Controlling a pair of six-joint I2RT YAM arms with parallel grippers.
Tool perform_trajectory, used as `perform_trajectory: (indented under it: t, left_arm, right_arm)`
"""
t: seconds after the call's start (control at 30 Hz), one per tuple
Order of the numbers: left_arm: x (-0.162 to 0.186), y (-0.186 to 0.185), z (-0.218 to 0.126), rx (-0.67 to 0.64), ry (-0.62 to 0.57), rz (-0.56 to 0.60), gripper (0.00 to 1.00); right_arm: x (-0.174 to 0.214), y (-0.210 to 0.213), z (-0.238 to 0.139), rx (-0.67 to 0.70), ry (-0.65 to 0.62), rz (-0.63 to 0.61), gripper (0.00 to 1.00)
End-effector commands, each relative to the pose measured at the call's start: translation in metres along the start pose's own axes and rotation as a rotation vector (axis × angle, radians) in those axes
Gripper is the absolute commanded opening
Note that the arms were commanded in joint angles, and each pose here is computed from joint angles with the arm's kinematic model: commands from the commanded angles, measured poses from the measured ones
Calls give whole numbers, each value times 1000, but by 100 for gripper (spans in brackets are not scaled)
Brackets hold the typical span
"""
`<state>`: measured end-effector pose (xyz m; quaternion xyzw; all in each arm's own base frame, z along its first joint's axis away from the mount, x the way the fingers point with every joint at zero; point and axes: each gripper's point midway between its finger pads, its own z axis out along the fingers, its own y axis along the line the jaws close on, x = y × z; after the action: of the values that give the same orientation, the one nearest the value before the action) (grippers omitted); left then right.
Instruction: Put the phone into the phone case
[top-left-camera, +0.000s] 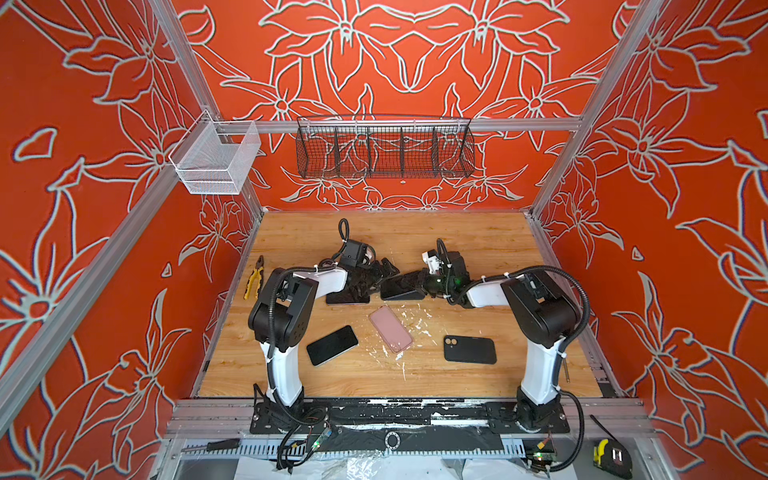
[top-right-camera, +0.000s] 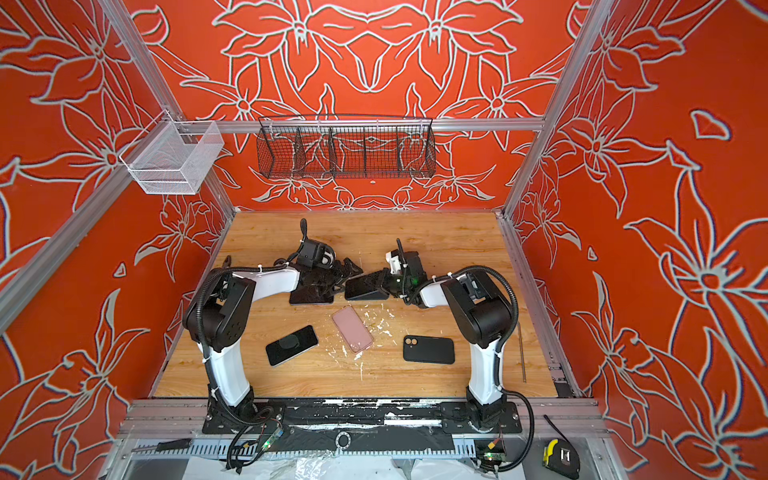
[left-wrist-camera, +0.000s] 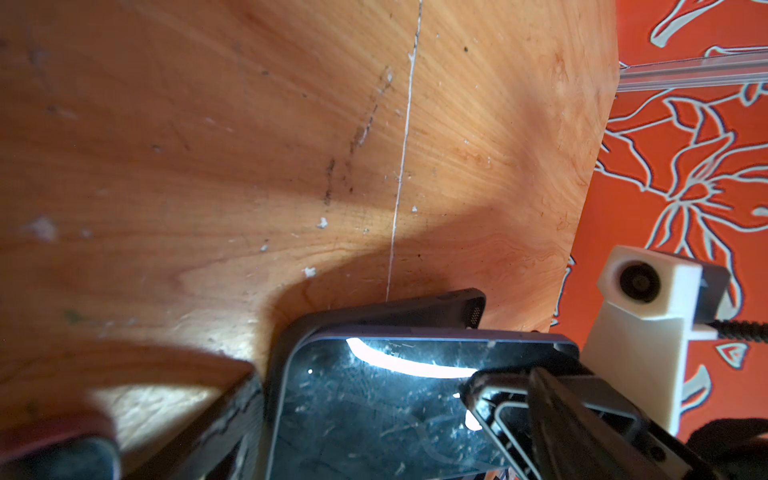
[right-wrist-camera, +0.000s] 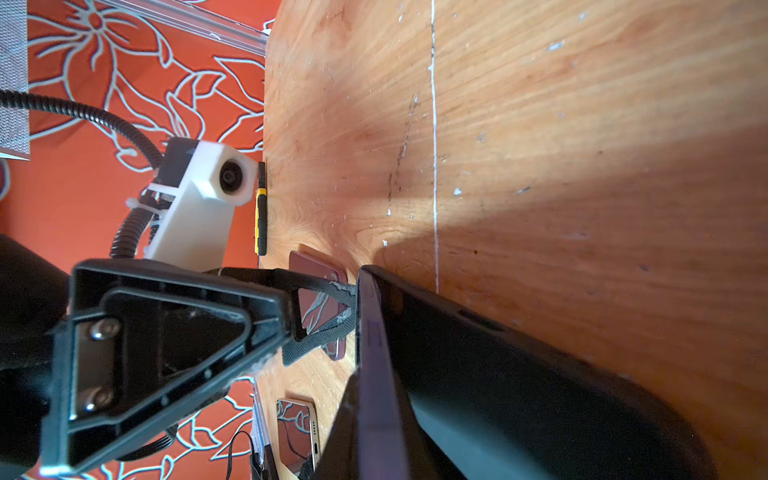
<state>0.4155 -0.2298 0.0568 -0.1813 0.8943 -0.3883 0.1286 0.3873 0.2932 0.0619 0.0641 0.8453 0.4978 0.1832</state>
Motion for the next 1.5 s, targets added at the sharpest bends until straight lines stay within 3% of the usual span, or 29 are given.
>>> perform_trajectory:
  t: [0.0, 0.3, 0.5, 0.93, 1.47]
  left_arm:
    - [0, 12, 8, -30, 11, -21, 97]
    - [-3, 7, 8, -25, 11, -14, 97]
    - [-5, 5, 9, -15, 10, -11, 97]
    - [-5, 0, 8, -2, 17, 1, 97]
    - [-4, -7, 0, 9, 4, 11, 97]
  right_arm:
    - [31, -48, 8, 122, 73, 89, 0]
    - [32, -62, 0, 207, 49, 81, 0]
    - [29, -63, -3, 233, 28, 70, 18]
    - [21, -48, -7, 241, 6, 5, 42]
    - [9, -28, -27, 379, -7, -173, 59]
